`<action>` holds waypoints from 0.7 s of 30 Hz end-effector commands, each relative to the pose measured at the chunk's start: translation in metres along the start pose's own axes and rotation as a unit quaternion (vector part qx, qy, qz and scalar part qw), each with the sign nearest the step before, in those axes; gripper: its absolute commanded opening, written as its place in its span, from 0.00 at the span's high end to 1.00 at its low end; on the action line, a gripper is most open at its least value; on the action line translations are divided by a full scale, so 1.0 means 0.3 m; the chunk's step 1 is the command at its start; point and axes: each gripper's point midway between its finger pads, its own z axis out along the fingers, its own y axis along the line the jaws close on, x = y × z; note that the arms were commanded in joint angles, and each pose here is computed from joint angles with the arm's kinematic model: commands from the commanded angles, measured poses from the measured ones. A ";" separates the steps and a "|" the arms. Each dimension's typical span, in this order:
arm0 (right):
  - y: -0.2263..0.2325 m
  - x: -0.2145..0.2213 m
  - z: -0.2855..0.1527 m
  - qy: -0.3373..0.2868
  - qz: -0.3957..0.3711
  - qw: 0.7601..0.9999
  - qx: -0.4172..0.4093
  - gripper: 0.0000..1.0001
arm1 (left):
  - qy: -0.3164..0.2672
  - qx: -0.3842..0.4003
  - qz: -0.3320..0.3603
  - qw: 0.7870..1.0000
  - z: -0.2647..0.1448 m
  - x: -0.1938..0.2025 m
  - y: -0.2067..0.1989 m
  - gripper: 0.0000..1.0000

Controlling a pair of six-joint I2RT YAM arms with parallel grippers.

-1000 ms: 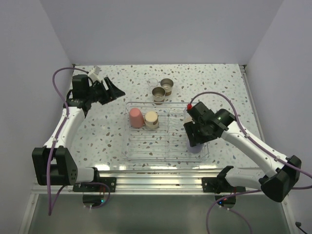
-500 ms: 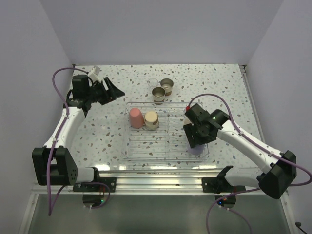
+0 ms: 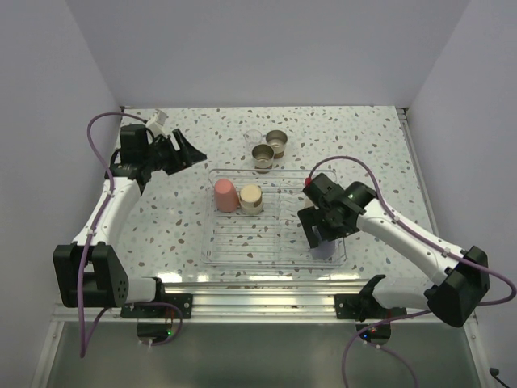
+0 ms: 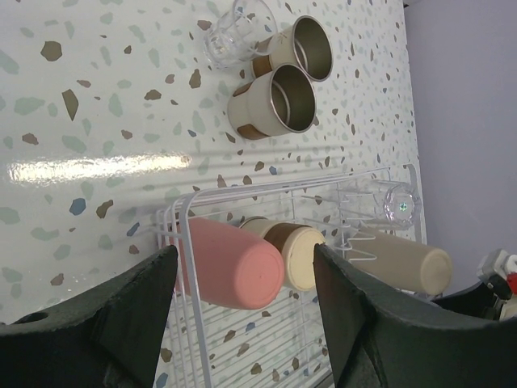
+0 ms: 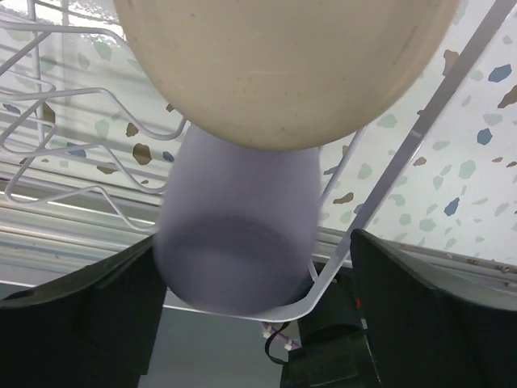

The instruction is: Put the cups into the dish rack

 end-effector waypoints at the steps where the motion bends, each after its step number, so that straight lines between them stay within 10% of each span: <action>1: 0.007 -0.021 -0.013 -0.014 -0.005 1.000 0.004 0.06 | -0.018 0.007 0.025 1.000 -0.022 -0.039 -0.034 0.29; 21: 0.038 -0.235 -0.290 -0.121 -0.009 0.992 0.019 0.02 | -0.023 0.003 0.061 0.998 0.027 -0.107 -0.105 0.29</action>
